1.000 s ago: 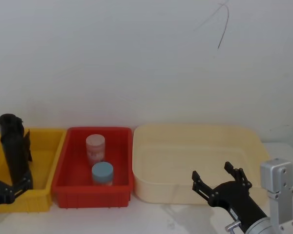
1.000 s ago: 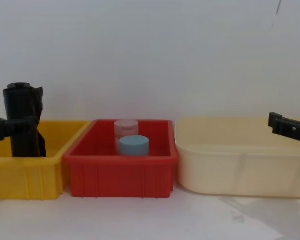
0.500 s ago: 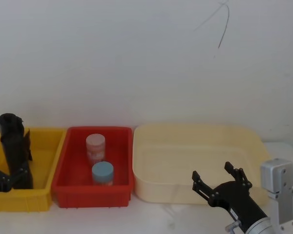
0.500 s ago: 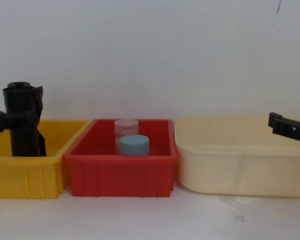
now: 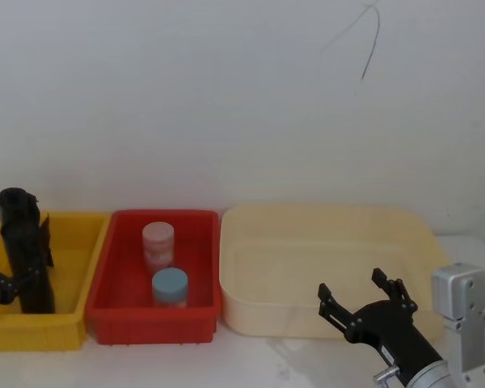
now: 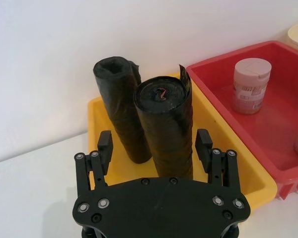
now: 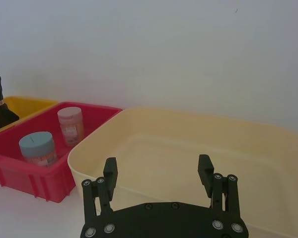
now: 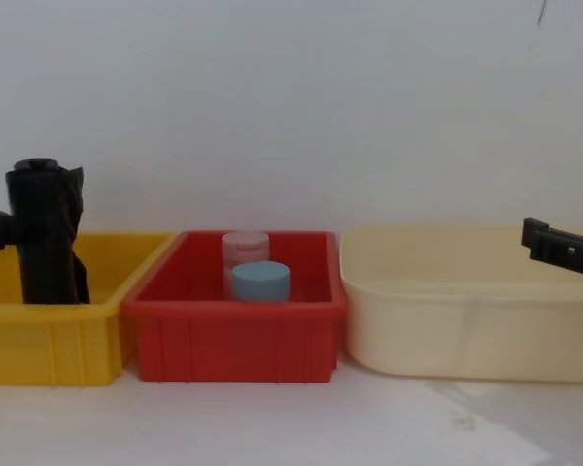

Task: Pick up the garbage bag with the one hand and transfer it to the other hand.

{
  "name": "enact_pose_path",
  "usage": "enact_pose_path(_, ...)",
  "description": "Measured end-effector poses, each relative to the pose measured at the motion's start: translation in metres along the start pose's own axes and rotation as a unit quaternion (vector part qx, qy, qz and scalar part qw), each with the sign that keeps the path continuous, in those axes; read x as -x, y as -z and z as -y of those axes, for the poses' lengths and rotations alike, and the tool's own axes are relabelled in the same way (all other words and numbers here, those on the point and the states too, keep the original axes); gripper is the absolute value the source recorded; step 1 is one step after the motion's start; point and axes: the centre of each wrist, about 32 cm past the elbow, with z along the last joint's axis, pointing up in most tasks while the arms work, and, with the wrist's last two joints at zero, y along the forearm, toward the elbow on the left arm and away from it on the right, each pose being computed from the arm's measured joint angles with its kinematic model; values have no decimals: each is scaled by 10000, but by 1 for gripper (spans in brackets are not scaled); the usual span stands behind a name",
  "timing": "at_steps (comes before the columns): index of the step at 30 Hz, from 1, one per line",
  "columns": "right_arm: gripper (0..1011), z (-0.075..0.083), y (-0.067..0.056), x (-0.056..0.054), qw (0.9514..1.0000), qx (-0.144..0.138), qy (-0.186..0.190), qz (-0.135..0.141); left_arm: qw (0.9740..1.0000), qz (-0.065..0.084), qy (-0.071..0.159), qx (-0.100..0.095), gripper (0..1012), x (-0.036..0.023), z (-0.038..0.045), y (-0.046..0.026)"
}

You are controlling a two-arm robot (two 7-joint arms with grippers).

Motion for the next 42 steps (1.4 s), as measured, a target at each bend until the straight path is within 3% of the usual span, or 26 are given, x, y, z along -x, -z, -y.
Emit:
enact_pose_path(5,1000,0,0,0,10000,0,0,0,9999,-42,96,13,1001,-14,72,-2)
enact_pose_path(15,1000,0,0,0,10000,0,0,0,9990,-345,281,49,1001,-26,226,13)
enact_pose_path(24,1000,0,0,0,10000,0,0,0,9984,-478,307,33,1000,-28,298,27)
enact_pose_path(33,1000,0,0,0,10000,0,0,0,9980,-547,322,17,816,-28,336,35)
enact_pose_path(40,1000,0,0,0,10000,0,0,0,9978,-578,327,10,557,-28,353,39)
enact_pose_path(42,1000,0,0,0,10000,0,0,0,9978,-582,328,10,528,-28,355,39)
